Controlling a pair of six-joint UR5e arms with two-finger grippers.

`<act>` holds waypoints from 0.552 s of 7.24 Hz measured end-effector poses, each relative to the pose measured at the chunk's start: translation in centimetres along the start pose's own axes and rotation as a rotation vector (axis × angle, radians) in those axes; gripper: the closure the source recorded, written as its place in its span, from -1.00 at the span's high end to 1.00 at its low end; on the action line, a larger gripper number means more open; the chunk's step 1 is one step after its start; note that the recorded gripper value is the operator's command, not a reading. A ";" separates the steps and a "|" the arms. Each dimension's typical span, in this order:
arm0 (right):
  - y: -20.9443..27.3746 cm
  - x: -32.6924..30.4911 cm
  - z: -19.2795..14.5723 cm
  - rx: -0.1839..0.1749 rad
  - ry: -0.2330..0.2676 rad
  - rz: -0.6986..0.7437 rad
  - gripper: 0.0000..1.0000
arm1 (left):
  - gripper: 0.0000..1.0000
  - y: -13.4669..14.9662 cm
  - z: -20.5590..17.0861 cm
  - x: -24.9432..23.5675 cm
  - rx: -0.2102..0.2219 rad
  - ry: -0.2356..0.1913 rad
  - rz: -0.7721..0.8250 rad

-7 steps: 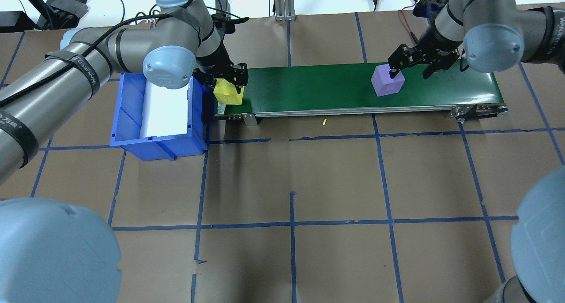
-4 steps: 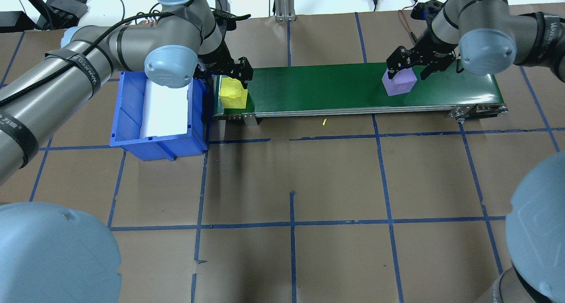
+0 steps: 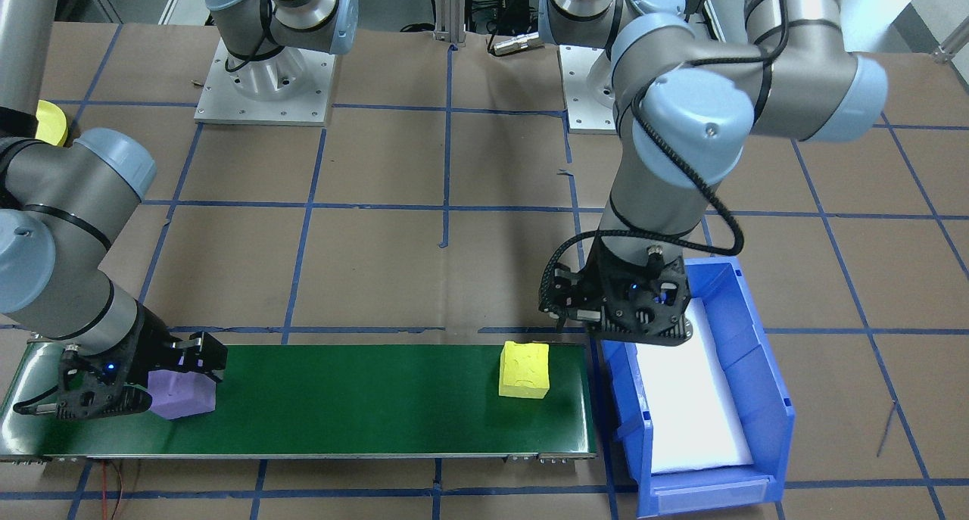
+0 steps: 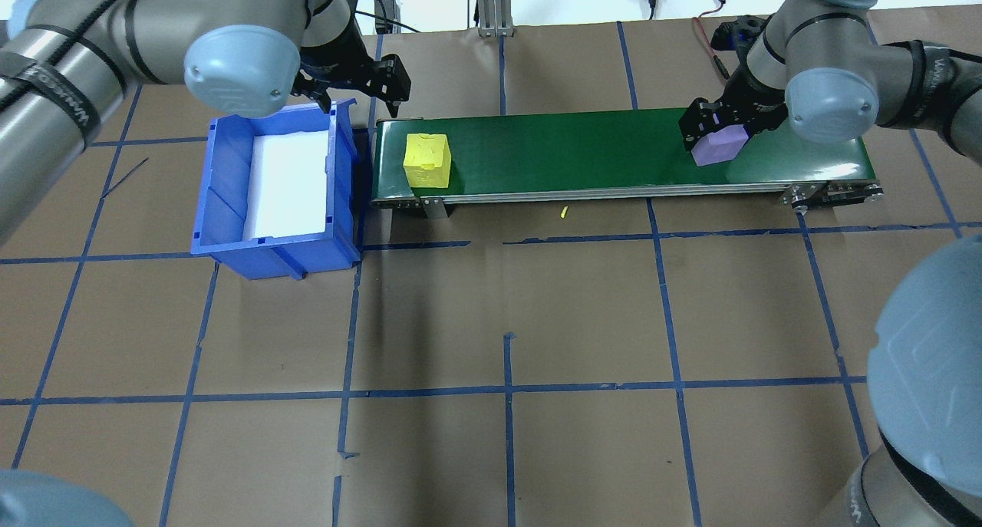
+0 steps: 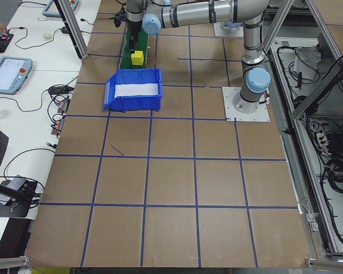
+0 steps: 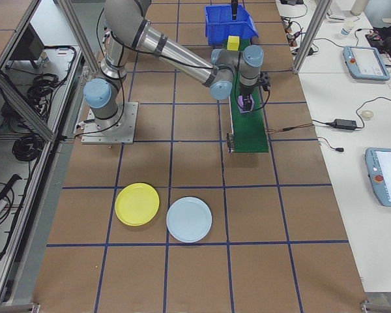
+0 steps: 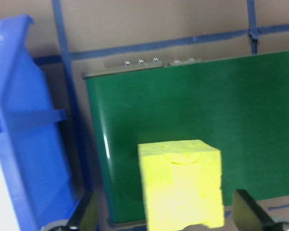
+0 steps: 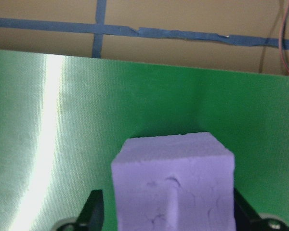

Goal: Move block left to right into plate

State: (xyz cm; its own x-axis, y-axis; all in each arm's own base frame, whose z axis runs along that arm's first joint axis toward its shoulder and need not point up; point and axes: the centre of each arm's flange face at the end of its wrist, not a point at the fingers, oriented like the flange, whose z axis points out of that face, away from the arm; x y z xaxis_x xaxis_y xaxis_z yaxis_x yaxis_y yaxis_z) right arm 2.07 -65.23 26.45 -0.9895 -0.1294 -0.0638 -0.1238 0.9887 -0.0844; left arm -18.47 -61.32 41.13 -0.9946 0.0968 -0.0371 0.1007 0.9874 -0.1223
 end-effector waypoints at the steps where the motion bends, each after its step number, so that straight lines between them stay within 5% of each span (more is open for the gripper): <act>1: 0.1 0.6 -1.0 0.000 0.055 -0.032 -0.34 | 1.00 1.7 -3.2 -2.4 -0.027 -0.031 -0.030; 4: 2.7 8.1 -6.3 -0.043 0.249 -0.244 -0.34 | 1.00 8.4 -10.6 -6.7 -0.116 -0.046 -0.093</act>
State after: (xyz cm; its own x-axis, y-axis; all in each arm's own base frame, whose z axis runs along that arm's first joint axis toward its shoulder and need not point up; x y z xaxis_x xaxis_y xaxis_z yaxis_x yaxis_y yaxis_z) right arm -6.77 -63.13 32.01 -0.9175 -0.3447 0.1983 -0.3562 0.9341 -0.0245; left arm -11.20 -52.32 50.85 -0.9970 0.0013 -0.0768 0.0023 0.9999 -0.0124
